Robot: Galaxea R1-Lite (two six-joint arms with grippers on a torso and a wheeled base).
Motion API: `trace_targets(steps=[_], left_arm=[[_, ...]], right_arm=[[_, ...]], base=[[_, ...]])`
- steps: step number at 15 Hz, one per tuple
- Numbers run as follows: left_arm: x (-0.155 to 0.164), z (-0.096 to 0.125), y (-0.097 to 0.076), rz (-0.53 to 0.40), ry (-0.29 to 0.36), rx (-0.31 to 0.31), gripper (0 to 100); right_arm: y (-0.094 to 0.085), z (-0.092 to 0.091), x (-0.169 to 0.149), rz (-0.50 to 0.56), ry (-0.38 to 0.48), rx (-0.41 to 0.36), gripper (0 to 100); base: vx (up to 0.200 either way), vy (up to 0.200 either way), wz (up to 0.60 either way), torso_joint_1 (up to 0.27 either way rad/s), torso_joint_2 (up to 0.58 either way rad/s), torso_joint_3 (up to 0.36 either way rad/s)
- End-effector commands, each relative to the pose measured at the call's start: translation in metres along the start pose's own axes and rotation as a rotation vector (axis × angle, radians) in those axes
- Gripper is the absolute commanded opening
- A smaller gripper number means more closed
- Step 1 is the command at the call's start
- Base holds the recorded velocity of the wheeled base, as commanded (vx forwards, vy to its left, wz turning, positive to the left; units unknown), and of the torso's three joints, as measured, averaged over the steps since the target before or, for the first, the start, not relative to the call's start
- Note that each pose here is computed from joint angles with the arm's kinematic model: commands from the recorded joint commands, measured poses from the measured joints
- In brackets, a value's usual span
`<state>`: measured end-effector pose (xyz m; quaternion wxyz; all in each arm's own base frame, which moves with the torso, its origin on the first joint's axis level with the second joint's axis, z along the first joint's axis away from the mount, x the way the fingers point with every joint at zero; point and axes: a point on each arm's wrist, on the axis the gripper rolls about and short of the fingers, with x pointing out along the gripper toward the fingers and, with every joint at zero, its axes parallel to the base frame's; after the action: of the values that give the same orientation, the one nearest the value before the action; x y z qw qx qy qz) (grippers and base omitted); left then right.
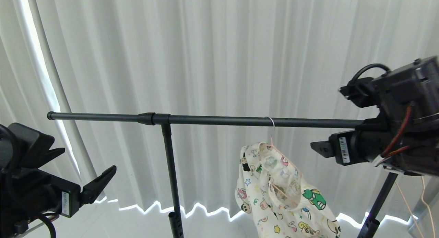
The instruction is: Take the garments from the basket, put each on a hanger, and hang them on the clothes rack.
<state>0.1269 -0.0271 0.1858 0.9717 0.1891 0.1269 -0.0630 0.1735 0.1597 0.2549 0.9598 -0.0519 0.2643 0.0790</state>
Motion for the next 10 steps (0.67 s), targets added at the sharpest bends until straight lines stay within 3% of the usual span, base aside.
trace_targets(steps=[1,4,8,10], left_arm=[[-0.001,-0.001,0.003,0.025,0.005,-0.005,100],[-0.001,-0.003,0.006,0.043,0.012,-0.015,100],[-0.006,-0.009,0.024,0.189,0.048,-0.055,100],[-0.009,-0.015,0.029,0.237,0.072,-0.068,100]], right_arm=[[-0.022,0.005,-0.034,0.035,-0.084,0.037,100],[-0.042,-0.006,-0.041,-0.023,-0.064,0.003,100],[-0.106,-0.022,-0.049,-0.303,0.042,-0.201,100],[-0.119,-0.034,-0.054,-0.333,0.071,-0.244,100]], base=[[0.000,0.000,0.00,0.000,0.00,0.000],[0.000,0.000,0.00,0.000,0.00,0.000],[0.000,0.000,0.00,0.000,0.00,0.000],[0.000,0.000,0.00,0.000,0.00,0.000]])
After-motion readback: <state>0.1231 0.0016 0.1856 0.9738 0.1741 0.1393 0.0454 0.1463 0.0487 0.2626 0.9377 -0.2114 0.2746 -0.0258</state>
